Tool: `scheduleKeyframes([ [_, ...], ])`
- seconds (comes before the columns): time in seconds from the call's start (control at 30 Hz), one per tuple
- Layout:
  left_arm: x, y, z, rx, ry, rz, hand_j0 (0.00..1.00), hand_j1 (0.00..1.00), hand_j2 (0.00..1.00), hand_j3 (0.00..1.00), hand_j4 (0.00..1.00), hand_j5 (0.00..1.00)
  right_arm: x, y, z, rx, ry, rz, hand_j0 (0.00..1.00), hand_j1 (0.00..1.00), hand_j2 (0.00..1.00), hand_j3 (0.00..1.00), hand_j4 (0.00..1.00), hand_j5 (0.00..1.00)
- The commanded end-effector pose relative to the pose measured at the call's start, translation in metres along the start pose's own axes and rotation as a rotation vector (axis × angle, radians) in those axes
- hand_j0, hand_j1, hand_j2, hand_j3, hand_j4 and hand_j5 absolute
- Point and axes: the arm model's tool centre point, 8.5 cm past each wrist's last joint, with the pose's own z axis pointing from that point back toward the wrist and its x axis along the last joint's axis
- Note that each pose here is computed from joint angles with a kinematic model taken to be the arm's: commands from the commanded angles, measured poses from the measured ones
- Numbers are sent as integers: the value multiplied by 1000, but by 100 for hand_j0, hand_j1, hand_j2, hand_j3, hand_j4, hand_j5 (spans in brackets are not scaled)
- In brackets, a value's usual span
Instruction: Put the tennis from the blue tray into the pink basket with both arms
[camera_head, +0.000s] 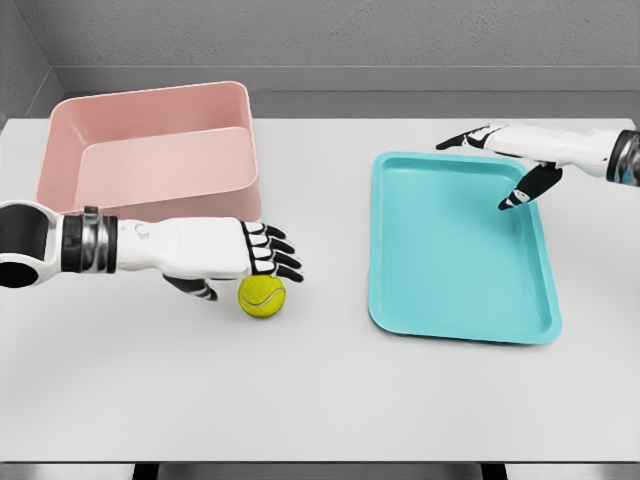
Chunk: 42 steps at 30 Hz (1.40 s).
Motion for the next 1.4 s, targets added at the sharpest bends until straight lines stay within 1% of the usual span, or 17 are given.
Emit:
scheduleKeyframes([
  [0.0,-2,-2,-1,-9,7,-9,100,100,100,100,100,100,-2,-2,4,-7,6,-6,100,100,100,100,100,100],
  [0.1,1,2,-11,3,-13,-19,100,100,100,100,100,100,-2,-1,3,-6,5,-8,100,100,100,100,100,100],
  [0.23,-5,-9,-10,-12,8,8,100,100,100,100,100,100,-1,3,0,-3,-1,-14,100,100,100,100,100,100],
  [0.4,-2,-16,-11,-18,1,24,100,100,100,100,100,100,-1,4,-2,-4,-2,-18,100,100,100,100,100,100],
  [0.47,-1,-19,-12,-22,-2,30,100,100,100,100,100,100,-4,1,4,-30,6,-27,100,100,100,100,100,100],
  [0.5,-1,-19,-12,-22,-2,30,100,100,100,100,100,100,-5,4,4,-30,7,-33,100,100,100,100,100,100],
  [0.6,-1,-18,-15,-18,-4,26,100,100,100,100,100,100,-5,2,6,-41,8,-35,100,100,100,100,100,100],
  [0.63,-1,-20,-15,-29,0,12,100,100,100,100,100,100,-5,2,6,-42,8,-36,100,100,100,100,100,100],
  [0.67,-1,-20,-16,-29,-1,12,100,100,100,100,100,100,-5,2,6,-42,8,-36,100,100,100,100,100,100],
  [0.73,-2,-20,-22,-25,16,17,100,100,100,100,100,100,-7,9,6,-33,10,-46,100,100,100,100,100,100],
  [0.8,-1,-19,-26,-20,10,16,100,100,100,100,100,100,-7,10,6,-32,9,-48,100,100,100,100,100,100],
  [0.97,0,-19,-26,-19,10,17,100,100,100,100,100,100,-7,8,7,-35,13,-45,100,100,100,100,100,100],
  [1.0,0,-22,-26,-22,9,23,100,100,100,100,100,100,-7,3,9,-55,11,-44,100,100,100,100,100,100],
  [1.07,-3,-27,-26,-31,23,26,100,100,100,100,100,100,-8,2,11,-57,14,-43,100,100,100,100,100,100],
  [1.13,-4,-25,-26,-2,27,24,100,100,100,100,100,100,-10,1,17,-56,25,-38,100,100,100,100,100,100],
  [1.2,-4,-25,-26,-2,27,24,100,100,100,100,100,100,-10,-2,19,-63,29,-35,100,100,100,100,100,100],
  [1.37,-6,-28,-27,-5,37,32,100,100,100,100,100,100,-10,-2,20,-63,30,-35,100,100,100,100,100,100],
])
